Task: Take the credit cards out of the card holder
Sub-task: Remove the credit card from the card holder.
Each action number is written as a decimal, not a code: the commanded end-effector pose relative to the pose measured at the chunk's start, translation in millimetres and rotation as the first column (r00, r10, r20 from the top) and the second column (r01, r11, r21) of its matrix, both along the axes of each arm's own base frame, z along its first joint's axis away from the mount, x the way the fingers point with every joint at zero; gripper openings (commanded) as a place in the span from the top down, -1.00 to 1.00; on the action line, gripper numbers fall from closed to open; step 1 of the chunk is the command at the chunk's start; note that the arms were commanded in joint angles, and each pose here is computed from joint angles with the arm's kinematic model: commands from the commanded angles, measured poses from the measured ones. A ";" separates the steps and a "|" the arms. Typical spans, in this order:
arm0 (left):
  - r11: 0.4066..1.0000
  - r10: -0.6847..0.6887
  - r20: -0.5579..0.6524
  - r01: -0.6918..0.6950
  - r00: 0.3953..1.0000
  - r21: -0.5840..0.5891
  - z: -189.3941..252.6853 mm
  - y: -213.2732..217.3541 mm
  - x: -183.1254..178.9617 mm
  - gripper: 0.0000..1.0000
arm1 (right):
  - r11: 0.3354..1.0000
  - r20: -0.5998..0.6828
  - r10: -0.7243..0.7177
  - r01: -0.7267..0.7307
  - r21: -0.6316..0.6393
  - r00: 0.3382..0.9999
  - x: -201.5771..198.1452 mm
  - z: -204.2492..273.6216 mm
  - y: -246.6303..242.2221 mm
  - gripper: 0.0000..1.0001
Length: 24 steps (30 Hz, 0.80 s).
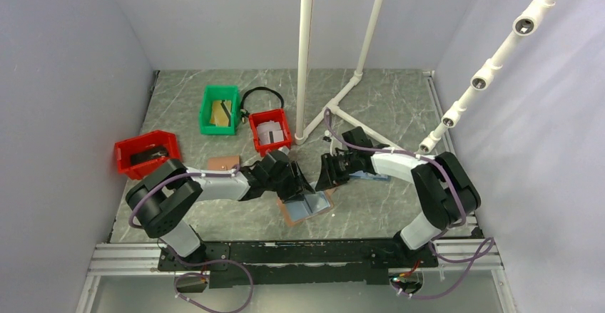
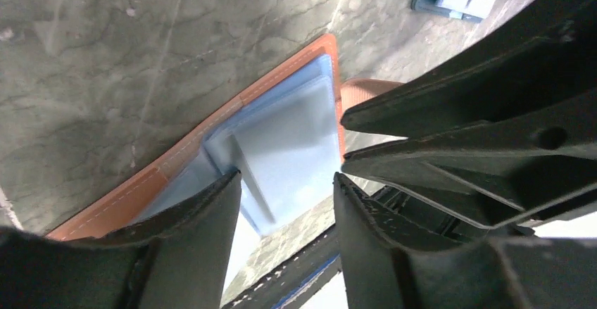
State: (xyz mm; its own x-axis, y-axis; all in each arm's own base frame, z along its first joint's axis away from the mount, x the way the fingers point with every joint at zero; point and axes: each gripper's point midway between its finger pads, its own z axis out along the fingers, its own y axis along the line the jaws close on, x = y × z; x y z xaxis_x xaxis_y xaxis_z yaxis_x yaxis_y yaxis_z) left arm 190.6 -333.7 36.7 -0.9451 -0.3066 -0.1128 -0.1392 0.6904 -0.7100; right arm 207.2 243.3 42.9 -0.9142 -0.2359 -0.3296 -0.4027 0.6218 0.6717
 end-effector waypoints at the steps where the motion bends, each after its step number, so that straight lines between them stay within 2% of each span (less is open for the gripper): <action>1: 0.999 -0.025 -0.060 0.026 0.998 0.027 -16.4 5.5 -13.4 -0.19 | 0.999 -0.048 -0.020 0.022 0.036 0.999 2.9 -0.2 7.2 0.38; 5: 0.998 0.001 -0.093 0.004 0.996 0.055 -22.0 11.4 -16.7 -0.20 | 0.999 -0.079 -0.033 0.034 0.013 0.996 4.4 -7.0 6.8 0.50; 8: 1.000 -0.008 -0.055 0.009 0.998 0.027 -14.1 7.9 -12.7 -0.21 | 0.999 -0.097 -0.032 0.035 0.031 0.995 3.2 -5.7 9.6 0.57; 11: 0.999 0.005 -0.066 -0.002 0.998 0.051 -15.3 10.9 -12.5 -0.28 | 0.997 -0.121 -0.007 0.016 0.073 0.993 -1.7 -0.3 15.0 0.65; 21: 0.992 0.121 -0.114 -0.117 0.986 0.044 -15.4 14.5 -1.8 -0.44 | 0.965 -0.120 0.084 -0.051 0.257 0.989 -18.5 39.4 34.4 0.67; 24: 0.991 0.132 -0.113 -0.128 0.985 0.041 -14.0 14.7 -0.1 -0.43 | 0.963 -0.097 0.079 -0.051 0.264 0.992 -16.8 44.4 35.9 0.66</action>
State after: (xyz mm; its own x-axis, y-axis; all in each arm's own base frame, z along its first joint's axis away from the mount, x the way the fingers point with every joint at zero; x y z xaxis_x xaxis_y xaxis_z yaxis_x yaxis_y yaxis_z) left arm 193.1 -337.5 44.1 -0.9279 -0.3718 -0.0262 -0.2349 0.6380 -0.7333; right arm 196.4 260.3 43.6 -0.9543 -0.1983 -0.2236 -0.2971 0.5488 0.7813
